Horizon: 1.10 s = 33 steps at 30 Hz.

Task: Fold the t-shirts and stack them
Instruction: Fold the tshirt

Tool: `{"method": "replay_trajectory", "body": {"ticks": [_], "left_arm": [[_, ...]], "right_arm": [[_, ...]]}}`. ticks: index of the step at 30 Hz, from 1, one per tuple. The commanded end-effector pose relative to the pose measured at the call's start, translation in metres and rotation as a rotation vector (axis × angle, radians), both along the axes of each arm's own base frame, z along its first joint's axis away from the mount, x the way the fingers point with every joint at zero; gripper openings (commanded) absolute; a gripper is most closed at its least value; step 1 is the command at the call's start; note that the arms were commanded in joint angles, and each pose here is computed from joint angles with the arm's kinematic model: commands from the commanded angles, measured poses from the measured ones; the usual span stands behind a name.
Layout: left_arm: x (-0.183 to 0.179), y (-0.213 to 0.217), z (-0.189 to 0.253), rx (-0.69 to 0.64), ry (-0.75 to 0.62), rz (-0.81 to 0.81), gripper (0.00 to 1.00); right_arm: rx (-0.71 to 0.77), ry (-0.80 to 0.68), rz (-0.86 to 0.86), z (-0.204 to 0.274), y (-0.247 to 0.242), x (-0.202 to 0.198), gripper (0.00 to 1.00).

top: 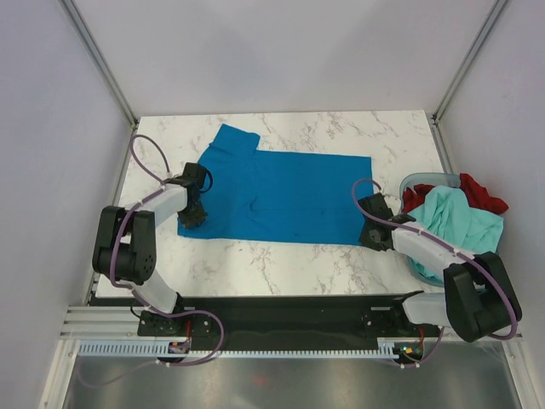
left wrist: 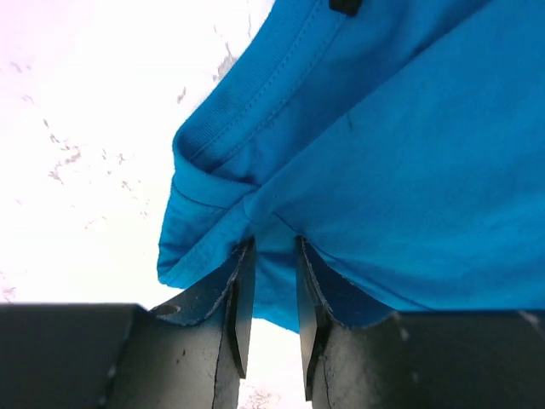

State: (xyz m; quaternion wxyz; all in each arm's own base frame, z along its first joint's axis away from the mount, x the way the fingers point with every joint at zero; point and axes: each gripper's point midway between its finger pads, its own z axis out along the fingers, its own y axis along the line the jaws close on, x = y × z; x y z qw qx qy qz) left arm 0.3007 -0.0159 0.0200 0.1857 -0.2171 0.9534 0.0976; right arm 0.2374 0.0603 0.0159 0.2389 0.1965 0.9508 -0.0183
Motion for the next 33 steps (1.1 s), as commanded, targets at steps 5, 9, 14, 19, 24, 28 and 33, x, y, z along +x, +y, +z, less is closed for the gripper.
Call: {"method": "replay_trajectory", "body": {"ticks": [5,9,14,19,24,28,33], "left_arm": [[0.006,0.032,0.008,0.175,0.008,0.074,0.34],[0.007,0.034,0.009,0.191,0.024,0.066,0.35],[0.011,0.031,0.041,0.171,-0.021,0.037,0.39],[0.037,0.0,0.108,-0.007,-0.201,-0.026,0.47],[0.056,-0.043,0.121,-0.229,-0.262,-0.082,0.43],[0.055,-0.052,0.09,-0.276,-0.209,-0.057,0.36],[0.046,-0.052,0.045,-0.306,-0.128,-0.005,0.17]], "right_arm": [[-0.038,-0.01,-0.092,-0.007,-0.014,-0.009,0.2],[-0.025,0.005,-0.108,-0.012,-0.014,-0.017,0.2],[0.009,-0.034,-0.104,0.008,-0.01,-0.017,0.2],[0.117,-0.163,-0.019,0.059,0.013,0.01,0.27],[0.153,-0.236,0.073,0.081,0.032,0.043,0.28],[0.126,-0.227,0.105,0.072,0.036,0.06,0.25],[0.107,-0.198,0.115,0.047,0.036,0.063,0.24]]}}
